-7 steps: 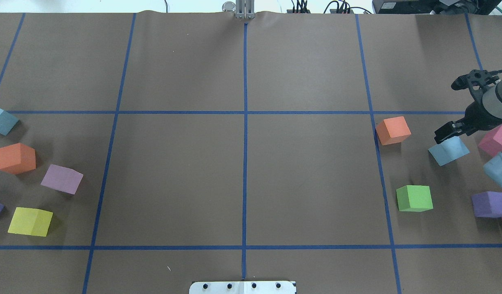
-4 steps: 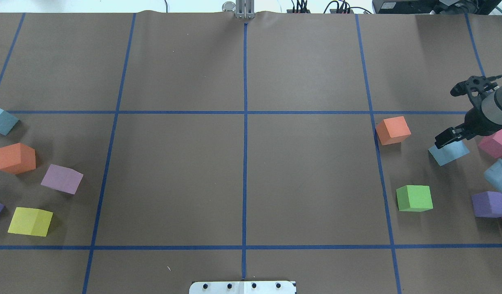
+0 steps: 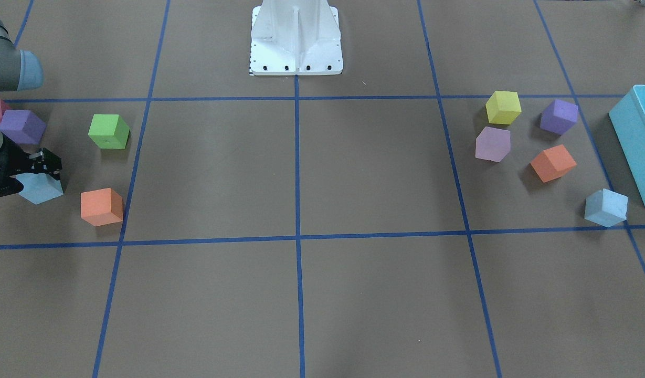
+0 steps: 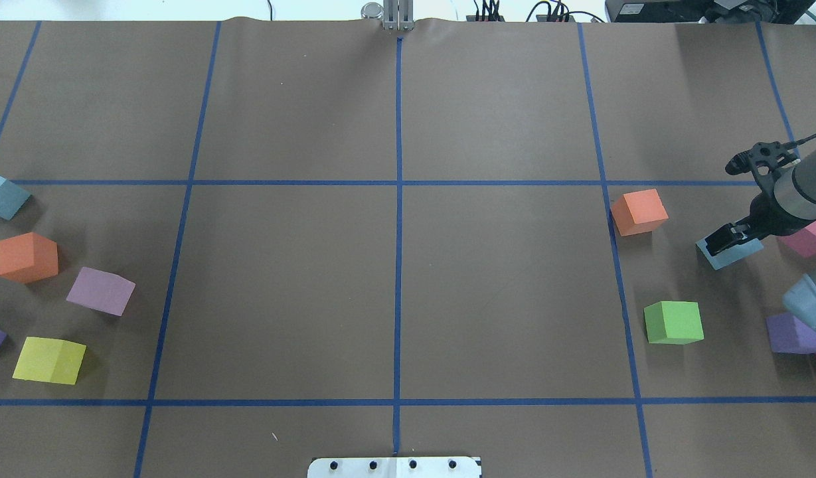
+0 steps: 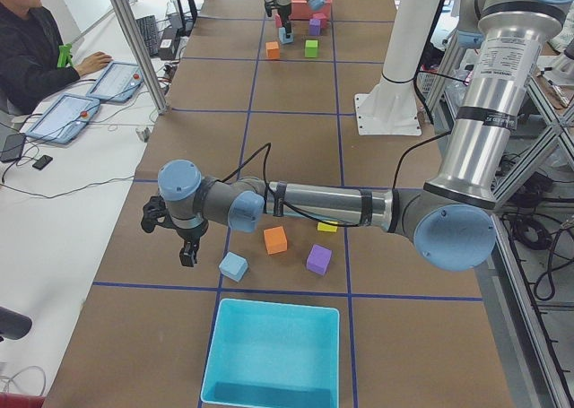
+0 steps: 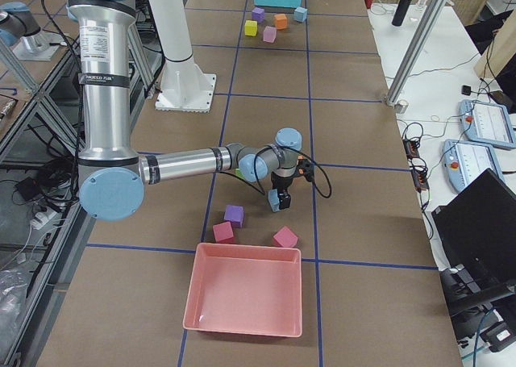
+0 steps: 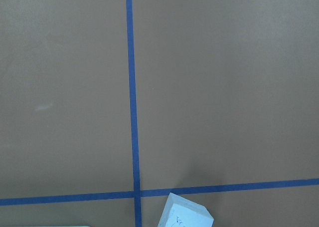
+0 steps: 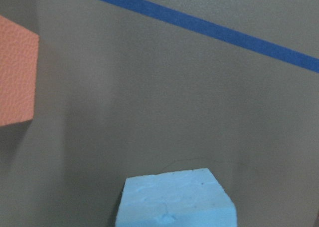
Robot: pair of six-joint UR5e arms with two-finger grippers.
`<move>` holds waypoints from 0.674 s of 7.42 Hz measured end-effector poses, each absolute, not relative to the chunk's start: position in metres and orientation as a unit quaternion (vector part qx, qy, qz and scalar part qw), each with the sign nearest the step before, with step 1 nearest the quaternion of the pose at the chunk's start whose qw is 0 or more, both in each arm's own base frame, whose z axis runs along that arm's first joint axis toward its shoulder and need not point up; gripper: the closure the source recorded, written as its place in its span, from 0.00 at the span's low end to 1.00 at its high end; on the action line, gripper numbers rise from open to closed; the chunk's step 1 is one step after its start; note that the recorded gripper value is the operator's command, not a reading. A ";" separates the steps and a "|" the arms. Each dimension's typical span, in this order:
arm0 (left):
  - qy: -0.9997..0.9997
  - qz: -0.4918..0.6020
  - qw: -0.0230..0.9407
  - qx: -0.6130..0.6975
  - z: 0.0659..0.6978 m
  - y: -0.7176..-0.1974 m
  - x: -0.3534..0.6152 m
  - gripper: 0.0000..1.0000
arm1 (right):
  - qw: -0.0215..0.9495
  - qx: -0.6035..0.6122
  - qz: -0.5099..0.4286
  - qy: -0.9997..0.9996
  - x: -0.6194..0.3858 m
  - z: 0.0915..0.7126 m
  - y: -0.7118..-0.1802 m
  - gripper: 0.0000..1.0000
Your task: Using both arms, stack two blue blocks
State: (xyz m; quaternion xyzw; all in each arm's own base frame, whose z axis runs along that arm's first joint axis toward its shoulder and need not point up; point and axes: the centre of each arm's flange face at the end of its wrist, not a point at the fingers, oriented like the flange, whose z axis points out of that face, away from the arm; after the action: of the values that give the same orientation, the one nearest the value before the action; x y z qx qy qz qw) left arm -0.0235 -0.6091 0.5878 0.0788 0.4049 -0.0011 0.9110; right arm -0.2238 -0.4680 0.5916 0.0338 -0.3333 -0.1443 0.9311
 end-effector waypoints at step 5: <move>0.405 -0.001 0.911 0.079 0.588 -0.609 -0.024 0.02 | 0.927 0.037 -0.151 -0.341 -0.229 0.584 -0.471 0.45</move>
State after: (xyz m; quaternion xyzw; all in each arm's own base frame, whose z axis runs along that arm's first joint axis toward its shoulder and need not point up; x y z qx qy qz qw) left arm -0.0236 -0.6091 0.5875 0.0790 0.4049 -0.0011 0.9109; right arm -0.2294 -0.4705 0.5838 0.0367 -0.3408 -0.1511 0.9272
